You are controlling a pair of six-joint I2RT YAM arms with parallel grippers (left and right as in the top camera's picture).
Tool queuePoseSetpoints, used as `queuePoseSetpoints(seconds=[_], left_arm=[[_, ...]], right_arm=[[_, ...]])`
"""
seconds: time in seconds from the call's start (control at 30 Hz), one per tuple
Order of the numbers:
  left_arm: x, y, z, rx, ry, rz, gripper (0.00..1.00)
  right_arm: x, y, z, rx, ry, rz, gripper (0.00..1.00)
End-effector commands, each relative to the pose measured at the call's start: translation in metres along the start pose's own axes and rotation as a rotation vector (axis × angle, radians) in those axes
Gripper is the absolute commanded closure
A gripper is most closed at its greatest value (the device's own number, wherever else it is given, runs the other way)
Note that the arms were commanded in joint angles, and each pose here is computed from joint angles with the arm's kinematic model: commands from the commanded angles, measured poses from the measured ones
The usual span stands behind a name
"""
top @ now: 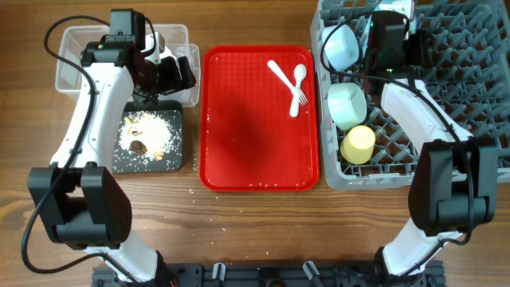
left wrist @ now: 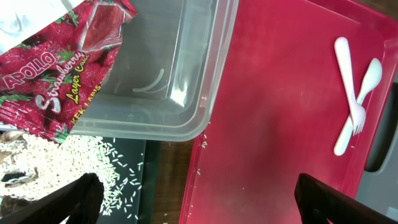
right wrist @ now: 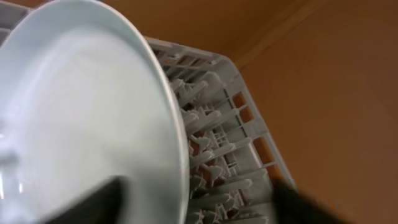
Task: Sort waste into correct bins and load items into the dishwasher rack
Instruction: 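Stand the light-blue plate upright in the rack and release it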
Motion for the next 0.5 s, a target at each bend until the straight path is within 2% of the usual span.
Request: queuePoseSetpoints(seconds=[0.0,0.1,0.17,0.3,0.4,0.47], left_arm=[[0.004,-0.006,0.01,-0.015,-0.03,-0.011,0.0],[0.004,-0.006,0.01,-0.015,-0.03,-0.011,0.0],[0.004,-0.006,0.01,-0.015,-0.029,-0.011,0.0],[0.004,-0.006,0.01,-0.015,-0.03,-0.011,0.0],[0.004,-0.006,0.01,-0.015,-0.03,-0.011,0.0],[0.004,-0.006,0.01,-0.015,-0.03,-0.011,0.0]], right_arm=[[0.015,-0.008,0.015,0.012,-0.047,-0.053,0.01],[0.026,-0.022,0.043,0.039,-0.084,-0.048,0.0],[0.033,-0.018,0.071,0.146,-0.13,-0.038,0.0],[0.041,0.032,0.177,0.696,-0.243,-0.145,0.0],[0.059,0.056,0.251,1.071,-0.309,-0.292,0.01],[0.062,0.065,0.262,1.134,-0.269,-0.361,0.07]])
Point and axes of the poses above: each gripper's point midway between its finger pads, its own z axis back along the fingers, its own y axis along the line the jaws close on, x = y × z, the point moved 1 cm from there along z, back along the fingers, and after that the axes turned 14 degrees about z, right-handed, at the moved point
